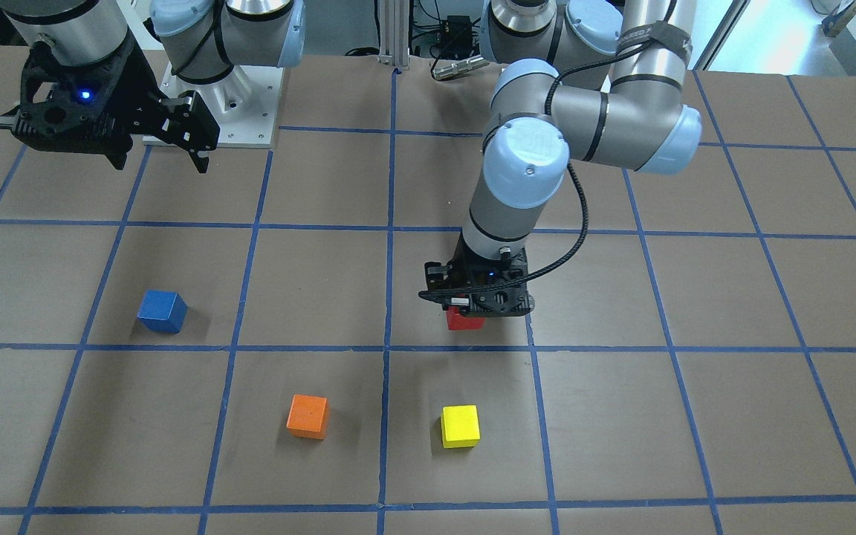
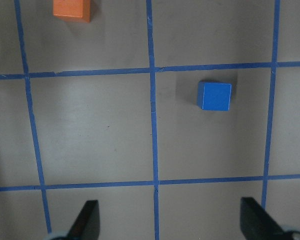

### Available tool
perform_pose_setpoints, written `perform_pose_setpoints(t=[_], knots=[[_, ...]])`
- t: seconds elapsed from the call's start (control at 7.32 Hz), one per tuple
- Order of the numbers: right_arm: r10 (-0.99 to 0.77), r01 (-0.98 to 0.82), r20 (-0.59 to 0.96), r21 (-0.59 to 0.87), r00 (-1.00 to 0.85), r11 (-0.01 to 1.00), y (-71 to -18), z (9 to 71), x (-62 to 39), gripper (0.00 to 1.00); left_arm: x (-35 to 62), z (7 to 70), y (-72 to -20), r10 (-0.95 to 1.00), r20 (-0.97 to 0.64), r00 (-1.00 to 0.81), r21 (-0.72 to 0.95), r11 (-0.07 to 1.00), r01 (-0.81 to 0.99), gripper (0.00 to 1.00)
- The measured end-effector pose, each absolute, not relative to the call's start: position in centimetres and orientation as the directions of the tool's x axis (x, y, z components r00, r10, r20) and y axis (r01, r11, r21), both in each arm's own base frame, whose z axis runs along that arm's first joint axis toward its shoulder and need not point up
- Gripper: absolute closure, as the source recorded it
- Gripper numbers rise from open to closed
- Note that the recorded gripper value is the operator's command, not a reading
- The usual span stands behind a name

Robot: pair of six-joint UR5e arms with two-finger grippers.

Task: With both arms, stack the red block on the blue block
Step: 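Carry the red cube with the left gripper toward the table center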

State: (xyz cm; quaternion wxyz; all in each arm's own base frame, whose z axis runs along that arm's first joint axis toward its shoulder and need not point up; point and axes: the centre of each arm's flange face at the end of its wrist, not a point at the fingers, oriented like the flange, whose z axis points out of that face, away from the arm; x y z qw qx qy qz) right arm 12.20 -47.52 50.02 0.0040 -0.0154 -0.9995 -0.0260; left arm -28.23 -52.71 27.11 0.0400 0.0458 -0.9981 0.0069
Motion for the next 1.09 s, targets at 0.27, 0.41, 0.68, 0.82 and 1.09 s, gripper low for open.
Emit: perform_pose_setpoints(t=[0.27,0.41,0.68,0.82,1.09], knots=[[0.031,0.031,0.009,0.051,-0.999,0.998,-47.6,50.0,12.2,0.0,-32.3,24.9,-53.3,-0.1,0.08,-0.992,0.0,0.995,-0.1,1.0],[0.031,0.032,0.009,0.051,-0.999,0.998,-47.6,50.0,12.2,0.0,-33.8,23.8,-53.8,-0.1,0.074,-0.992,0.009,0.995,-0.1,1.0],[0.038,0.038,0.002,0.052,-0.999,0.998,-47.6,50.0,12.2,0.0,-35.8,21.6,-55.1,-0.105,0.064,-0.992,0.015,0.994,-0.104,0.6],[0.04,0.039,-0.003,0.054,-0.999,0.998,-47.5,50.0,12.3,0.0,-36.4,20.6,-55.7,-0.101,0.063,-0.993,0.013,0.995,-0.101,0.07],[0.043,0.042,-0.007,0.059,-0.999,0.997,-47.7,49.8,12.3,0.0,-37.0,19.2,-55.7,-0.095,0.052,-0.994,0.023,0.995,-0.094,0.0]])
